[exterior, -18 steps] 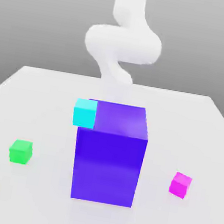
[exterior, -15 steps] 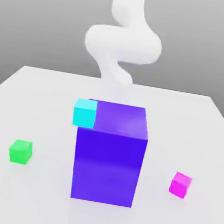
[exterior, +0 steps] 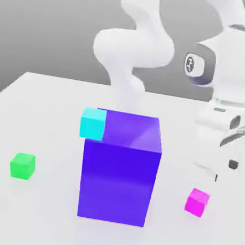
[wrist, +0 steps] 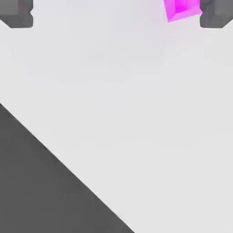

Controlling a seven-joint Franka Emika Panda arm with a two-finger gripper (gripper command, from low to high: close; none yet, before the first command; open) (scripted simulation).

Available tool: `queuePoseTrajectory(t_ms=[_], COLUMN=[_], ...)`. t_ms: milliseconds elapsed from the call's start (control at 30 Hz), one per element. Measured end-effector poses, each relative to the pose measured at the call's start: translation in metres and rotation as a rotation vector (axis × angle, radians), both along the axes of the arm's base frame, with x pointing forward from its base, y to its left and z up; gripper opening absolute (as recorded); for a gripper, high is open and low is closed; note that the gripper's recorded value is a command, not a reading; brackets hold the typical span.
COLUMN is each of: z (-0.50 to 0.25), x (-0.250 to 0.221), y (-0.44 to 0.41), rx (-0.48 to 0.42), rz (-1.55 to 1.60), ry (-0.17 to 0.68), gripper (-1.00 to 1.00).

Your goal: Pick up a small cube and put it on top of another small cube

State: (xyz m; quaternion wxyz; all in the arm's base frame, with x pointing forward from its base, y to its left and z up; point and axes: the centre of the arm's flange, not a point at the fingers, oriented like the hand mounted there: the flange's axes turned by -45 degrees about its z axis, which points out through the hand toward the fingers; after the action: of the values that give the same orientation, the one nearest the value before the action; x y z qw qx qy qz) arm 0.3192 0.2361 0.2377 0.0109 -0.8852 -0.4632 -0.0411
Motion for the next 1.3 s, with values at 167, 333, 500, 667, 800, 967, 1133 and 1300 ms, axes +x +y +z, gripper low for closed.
queuePoseTrajectory(t_ms=[167,333,500,667,800,967,1133,1300], z=[-0.067,-0.110,-0.110,-0.086,-0.051,-0.015,0.023,0.063], x=[-0.032,-0.035,-0.035,-0.034,-0.034,0.016,0.068,0.107], y=[0.001,0.000,0.000,0.000,0.000,-0.030,-0.079,-0.148], rx=[-0.059,-0.060,-0.061,-0.062,-0.059,-0.021,-0.016,-0.061], rz=[0.097,0.099,0.099,0.100,0.097,0.065,0.062,0.095], ry=[0.056,0.060,0.060,0.059,0.056,-0.024,-0.128,-0.230], gripper=[0.00,-1.00,-1.00,-1.00,-1.00,-1.00,-1.00,-1.00])
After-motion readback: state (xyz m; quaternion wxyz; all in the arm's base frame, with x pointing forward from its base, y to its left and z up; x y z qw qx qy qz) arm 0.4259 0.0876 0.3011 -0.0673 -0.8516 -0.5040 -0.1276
